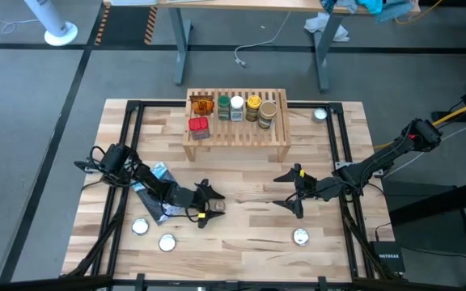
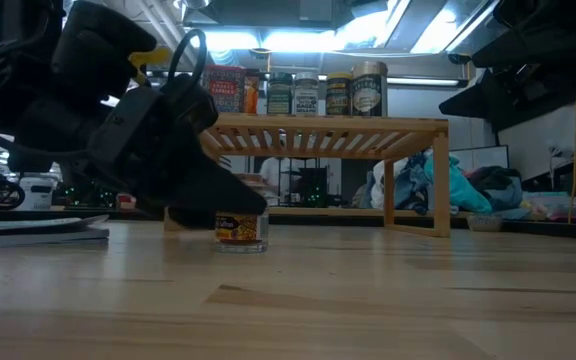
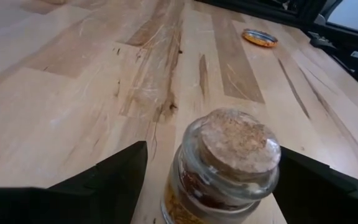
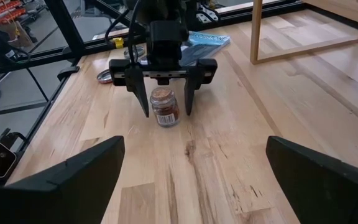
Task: Shelf spices
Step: Put the transparent seasoning bottle on the shelf
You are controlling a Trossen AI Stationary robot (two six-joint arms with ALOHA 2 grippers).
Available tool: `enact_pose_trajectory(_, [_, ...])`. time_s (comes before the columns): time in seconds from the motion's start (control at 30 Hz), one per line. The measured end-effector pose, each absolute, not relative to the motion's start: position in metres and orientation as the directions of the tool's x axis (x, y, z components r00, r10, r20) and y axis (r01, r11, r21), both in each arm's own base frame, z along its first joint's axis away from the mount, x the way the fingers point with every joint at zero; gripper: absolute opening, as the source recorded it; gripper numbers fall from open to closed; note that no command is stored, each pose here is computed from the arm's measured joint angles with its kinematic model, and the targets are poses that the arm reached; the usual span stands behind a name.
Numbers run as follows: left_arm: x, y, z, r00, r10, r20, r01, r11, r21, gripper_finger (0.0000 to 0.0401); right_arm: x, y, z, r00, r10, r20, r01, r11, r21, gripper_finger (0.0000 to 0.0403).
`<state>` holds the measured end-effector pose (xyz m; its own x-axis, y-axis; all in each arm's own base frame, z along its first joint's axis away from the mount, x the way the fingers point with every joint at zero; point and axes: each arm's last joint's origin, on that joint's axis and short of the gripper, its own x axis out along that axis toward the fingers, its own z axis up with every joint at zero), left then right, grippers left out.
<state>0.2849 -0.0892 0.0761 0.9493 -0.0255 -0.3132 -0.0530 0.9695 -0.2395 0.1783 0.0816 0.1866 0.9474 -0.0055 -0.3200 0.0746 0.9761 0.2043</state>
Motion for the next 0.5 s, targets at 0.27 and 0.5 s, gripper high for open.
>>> enact_pose_trajectory(0.27, [0.2856,-0.0894,0.078,0.955,-0.028,-0.295,-0.042,0.973,-0.229,0.0247,0.1783,0.0817,0.1866,0.947,-0.005,-0.32,0.074,0.976,0.204,0.0397])
enact_pose_trajectory(0.5, [0.2858,-0.0905,0.0788,0.955,-0.061,-0.289,-0.008,0.973,-0.232,0.0176,0.1783,0.0817,0.1866,0.947,-0.005,-0.32,0.074,0.976,0.204,0.0397])
